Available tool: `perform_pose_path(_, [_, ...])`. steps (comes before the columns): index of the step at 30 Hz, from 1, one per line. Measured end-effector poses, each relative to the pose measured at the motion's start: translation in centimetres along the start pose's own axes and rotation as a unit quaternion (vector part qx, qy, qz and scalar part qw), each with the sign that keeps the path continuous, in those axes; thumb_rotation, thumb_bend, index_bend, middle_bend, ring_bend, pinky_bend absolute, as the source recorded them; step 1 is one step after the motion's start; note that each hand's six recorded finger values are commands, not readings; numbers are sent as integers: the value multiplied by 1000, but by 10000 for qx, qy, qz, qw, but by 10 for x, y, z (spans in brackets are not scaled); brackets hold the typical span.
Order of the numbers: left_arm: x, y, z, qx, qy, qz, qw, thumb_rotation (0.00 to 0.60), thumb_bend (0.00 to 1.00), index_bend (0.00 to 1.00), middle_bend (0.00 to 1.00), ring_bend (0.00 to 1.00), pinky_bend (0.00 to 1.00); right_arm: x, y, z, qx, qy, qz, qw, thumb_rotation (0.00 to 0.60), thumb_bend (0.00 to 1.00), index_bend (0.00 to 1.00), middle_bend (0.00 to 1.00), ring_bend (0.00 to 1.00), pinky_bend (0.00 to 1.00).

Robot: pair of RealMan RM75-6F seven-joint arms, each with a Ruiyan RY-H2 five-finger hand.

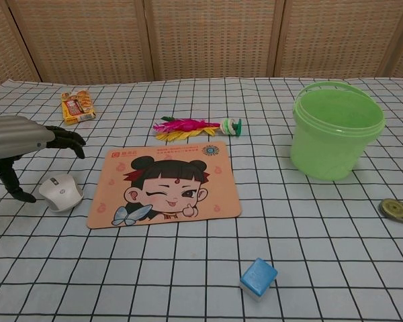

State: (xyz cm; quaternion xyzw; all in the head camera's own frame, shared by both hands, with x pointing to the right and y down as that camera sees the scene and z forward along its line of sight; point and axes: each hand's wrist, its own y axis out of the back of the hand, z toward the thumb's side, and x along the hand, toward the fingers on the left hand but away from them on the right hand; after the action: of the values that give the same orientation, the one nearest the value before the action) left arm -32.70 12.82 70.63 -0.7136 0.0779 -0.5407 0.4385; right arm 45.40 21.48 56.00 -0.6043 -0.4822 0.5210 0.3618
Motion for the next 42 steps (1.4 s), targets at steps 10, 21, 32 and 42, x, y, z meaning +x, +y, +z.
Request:
perform_pose_path(10, [5,-2,6,147,-28,-132,9998,600,131,216,83,100,222,0,6,-4,-101,-31,-69,9999,600,78,118,0,0,0])
perform_pose_path(21, [19,-8,19,195,-95,-297,9993,600,261,294,150,155,267,0,10,-7,-158,-60,-107,9998,600,78,118,0,0,0])
perform_pose_path(32, [20,-6,25,213,-106,-22,9997,600,513,579,388,358,424,1,15,-8,-200,-44,-245,9995,600,78,119,0,0,0])
perform_pose_path(42, [18,37,31,335,-381,639,9967,600,519,586,394,364,428,1,16,-10,-218,-80,-262,9994,600,78,118,0,0,0])
